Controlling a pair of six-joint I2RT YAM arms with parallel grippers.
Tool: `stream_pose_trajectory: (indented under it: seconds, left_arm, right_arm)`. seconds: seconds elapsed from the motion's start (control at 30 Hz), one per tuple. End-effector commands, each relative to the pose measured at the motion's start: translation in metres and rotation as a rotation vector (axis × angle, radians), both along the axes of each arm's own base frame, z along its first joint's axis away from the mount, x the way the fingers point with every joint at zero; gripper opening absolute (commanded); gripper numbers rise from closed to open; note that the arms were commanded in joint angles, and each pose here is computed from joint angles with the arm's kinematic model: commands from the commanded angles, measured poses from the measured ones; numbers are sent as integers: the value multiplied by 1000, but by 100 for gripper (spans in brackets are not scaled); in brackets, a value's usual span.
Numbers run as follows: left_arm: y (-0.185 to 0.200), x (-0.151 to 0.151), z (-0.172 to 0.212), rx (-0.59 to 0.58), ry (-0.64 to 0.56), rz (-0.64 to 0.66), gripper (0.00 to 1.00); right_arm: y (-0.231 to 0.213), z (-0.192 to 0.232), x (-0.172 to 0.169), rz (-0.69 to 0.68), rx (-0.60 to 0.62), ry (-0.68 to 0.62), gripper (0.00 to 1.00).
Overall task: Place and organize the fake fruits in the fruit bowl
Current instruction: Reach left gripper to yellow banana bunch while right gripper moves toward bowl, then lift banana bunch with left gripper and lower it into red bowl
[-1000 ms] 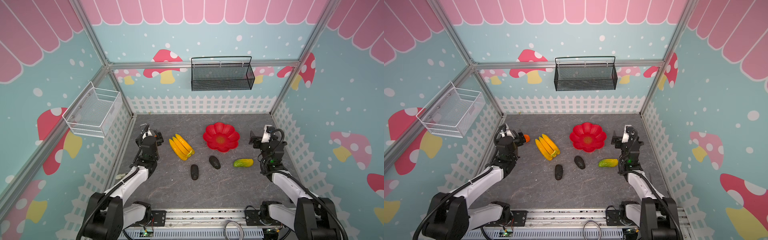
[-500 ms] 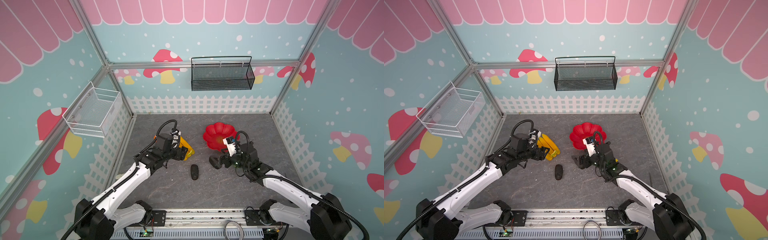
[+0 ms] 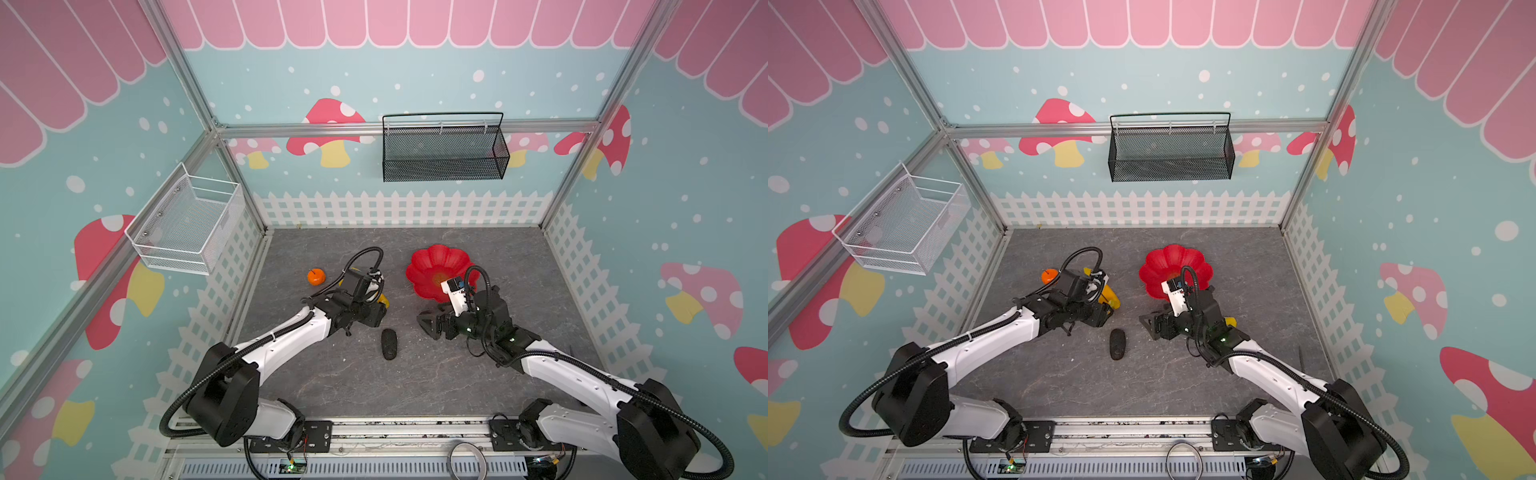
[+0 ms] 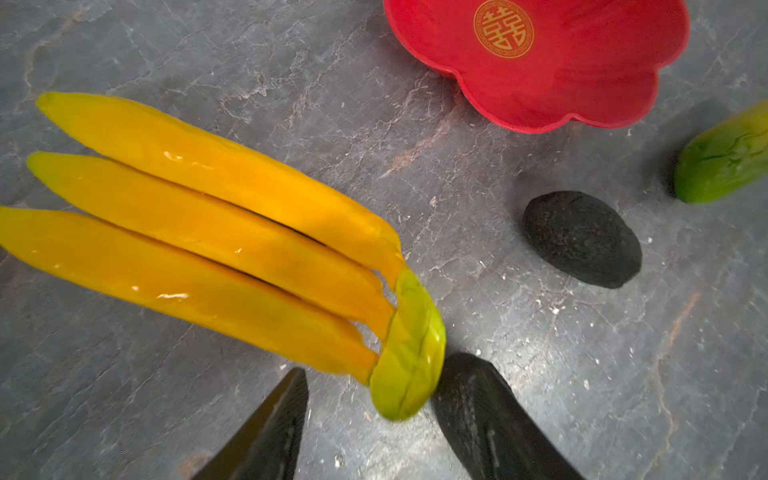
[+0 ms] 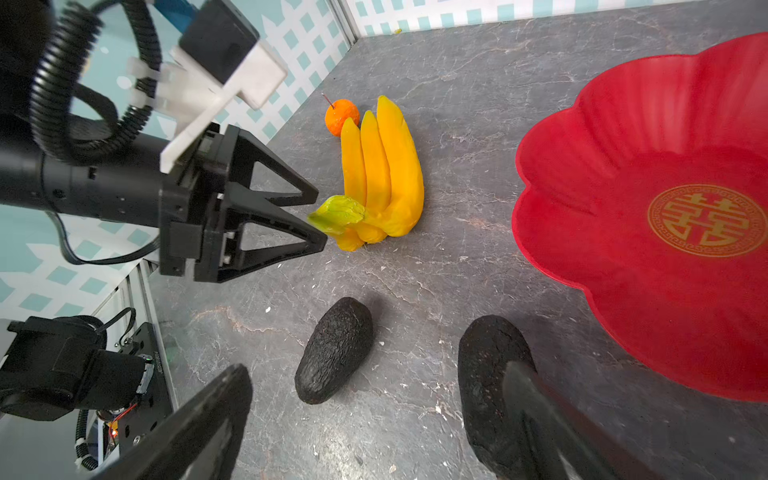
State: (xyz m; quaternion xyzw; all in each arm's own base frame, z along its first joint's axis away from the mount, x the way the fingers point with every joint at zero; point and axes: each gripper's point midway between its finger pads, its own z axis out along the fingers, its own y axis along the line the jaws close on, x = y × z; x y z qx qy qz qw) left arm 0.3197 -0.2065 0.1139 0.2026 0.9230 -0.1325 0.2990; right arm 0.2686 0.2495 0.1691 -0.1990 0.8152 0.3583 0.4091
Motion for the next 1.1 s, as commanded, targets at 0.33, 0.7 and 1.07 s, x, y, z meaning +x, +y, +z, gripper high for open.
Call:
stream_pose_trajectory:
  seconds: [0.33,0.7,1.07]
  left_arm:
    - [-10,39,-19,72,-65,51,38]
    - [-18,42,9,74,-152,-45,5]
    - [-107,44,142,-54,-316,-140,0]
  right_arm:
    - [0,-4,0,3,-14,-6,98]
    - [-5,-1,0,-9,-35,-30,98]
    - [-103,-14,25,-351,9,98,98]
